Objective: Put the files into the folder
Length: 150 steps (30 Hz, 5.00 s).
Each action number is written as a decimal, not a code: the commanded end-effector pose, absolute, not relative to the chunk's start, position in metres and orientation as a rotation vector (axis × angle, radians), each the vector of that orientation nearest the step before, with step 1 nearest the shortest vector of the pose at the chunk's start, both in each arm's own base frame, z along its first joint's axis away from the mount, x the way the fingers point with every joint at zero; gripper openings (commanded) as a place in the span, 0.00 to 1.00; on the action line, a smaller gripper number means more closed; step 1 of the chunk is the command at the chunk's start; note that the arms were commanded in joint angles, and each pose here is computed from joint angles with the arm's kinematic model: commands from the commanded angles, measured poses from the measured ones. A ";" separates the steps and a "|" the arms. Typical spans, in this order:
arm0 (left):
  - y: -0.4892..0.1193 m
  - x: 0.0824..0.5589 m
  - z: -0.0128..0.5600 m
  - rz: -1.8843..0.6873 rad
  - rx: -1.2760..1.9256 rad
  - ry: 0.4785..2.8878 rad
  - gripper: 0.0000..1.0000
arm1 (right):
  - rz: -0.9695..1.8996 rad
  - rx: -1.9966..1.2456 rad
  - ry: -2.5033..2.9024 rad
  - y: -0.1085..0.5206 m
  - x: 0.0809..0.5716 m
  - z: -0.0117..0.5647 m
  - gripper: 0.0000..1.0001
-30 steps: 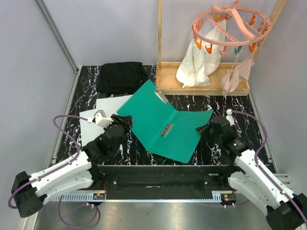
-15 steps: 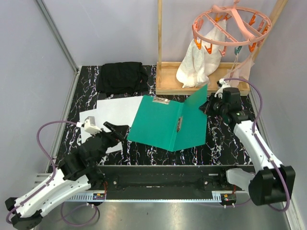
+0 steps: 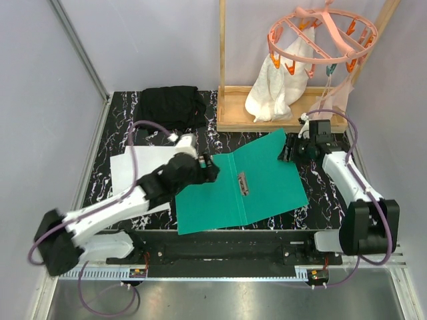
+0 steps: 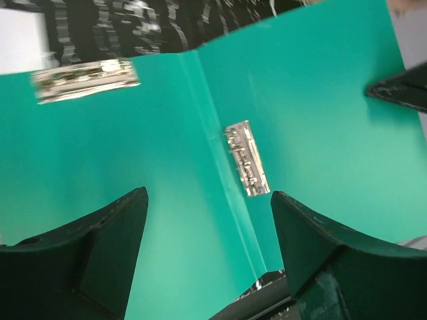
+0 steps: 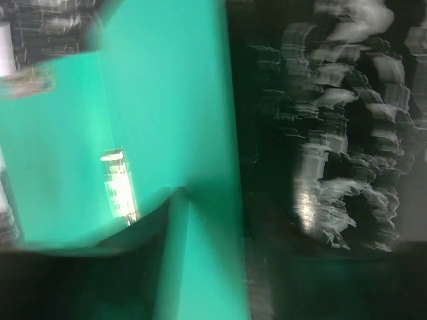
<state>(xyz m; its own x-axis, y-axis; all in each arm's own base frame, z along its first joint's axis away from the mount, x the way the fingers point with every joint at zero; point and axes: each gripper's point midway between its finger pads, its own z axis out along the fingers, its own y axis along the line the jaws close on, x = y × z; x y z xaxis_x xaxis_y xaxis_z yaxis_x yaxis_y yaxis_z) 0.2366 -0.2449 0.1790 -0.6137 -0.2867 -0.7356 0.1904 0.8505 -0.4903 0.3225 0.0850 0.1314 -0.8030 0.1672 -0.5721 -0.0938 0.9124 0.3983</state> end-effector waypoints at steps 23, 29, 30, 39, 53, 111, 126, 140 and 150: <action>-0.364 0.287 0.108 -0.824 0.089 2.387 0.69 | 0.978 0.281 2.337 0.173 0.265 0.158 0.66; -0.367 0.296 0.086 -0.860 0.140 2.425 0.69 | 0.817 0.563 2.426 0.155 0.280 0.083 0.67; -0.369 0.301 0.085 -0.870 0.141 2.420 0.68 | 0.723 0.624 2.476 0.146 0.281 0.062 0.67; -0.384 0.315 0.058 -0.942 0.180 2.452 0.50 | 0.709 0.451 2.553 0.153 0.278 0.051 0.61; -0.370 0.315 0.036 -0.879 0.087 2.467 0.41 | 1.333 0.167 2.428 0.210 0.236 0.067 0.44; -0.354 0.301 0.111 -0.783 0.244 2.325 0.54 | 1.313 0.113 2.566 0.224 0.242 0.032 0.00; -0.337 0.261 0.022 -0.621 0.101 2.525 0.24 | 0.685 0.312 2.789 0.187 0.226 -0.026 0.00; -0.289 0.244 -0.026 -0.380 -0.074 2.666 0.09 | 0.424 0.600 2.785 0.159 0.212 -0.072 0.00; -0.293 0.241 -0.025 -0.436 -0.015 2.664 0.06 | 0.886 0.382 2.589 0.217 0.247 0.000 0.00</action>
<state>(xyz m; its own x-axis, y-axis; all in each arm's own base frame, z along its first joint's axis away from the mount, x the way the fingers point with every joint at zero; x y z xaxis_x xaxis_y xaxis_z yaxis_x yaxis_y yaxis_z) 0.2677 -0.3308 0.0171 -0.8562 -0.1710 -0.4876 0.0750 0.8925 -0.4447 0.2536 0.2380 0.0148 -0.9010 0.3789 -0.2113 0.1238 0.6913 0.7119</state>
